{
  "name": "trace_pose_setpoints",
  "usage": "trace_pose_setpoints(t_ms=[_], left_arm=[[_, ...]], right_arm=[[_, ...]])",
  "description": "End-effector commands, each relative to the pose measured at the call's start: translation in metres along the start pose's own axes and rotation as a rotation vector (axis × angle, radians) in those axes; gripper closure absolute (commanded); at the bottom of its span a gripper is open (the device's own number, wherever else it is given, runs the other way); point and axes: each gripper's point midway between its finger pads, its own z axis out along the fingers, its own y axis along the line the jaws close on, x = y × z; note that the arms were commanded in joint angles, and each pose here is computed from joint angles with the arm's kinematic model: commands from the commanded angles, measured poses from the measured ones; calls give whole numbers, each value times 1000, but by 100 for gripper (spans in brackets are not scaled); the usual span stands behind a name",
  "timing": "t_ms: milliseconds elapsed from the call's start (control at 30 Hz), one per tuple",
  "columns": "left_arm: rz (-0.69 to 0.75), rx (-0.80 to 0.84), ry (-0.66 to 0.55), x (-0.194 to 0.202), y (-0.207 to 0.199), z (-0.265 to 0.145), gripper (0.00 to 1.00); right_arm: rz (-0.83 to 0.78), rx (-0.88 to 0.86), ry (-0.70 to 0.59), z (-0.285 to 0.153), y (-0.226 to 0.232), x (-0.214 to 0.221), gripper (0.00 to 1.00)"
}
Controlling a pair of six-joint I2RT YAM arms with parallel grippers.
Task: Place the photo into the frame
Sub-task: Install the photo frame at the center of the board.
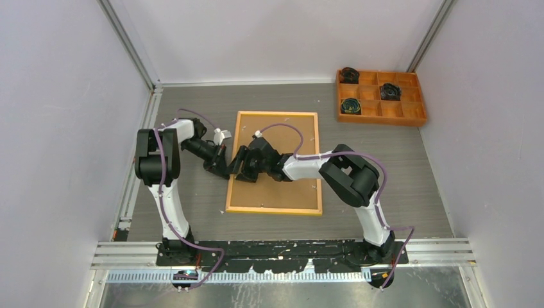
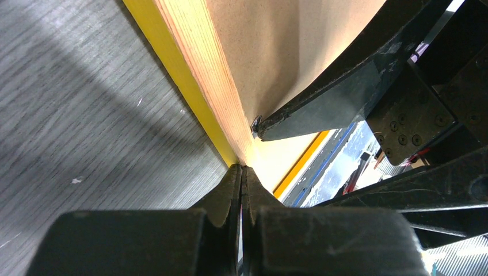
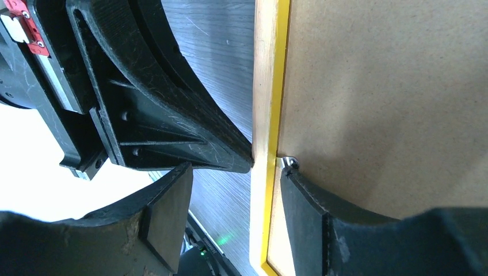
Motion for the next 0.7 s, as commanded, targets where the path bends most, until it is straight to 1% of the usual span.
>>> trace_pose_setpoints(t_ms=[0,533,667], left_arm=[[49,-12,7,1,0,-1,99],[57,-5,12,4,-1,0,100],[58,0,11,6,-3,-1,99]], right_arm=[[2,62,-65,15,-20,-11,37],[16,71,-98,19,-24,-19,38],[17,62,-99,18,-21,-21,41]])
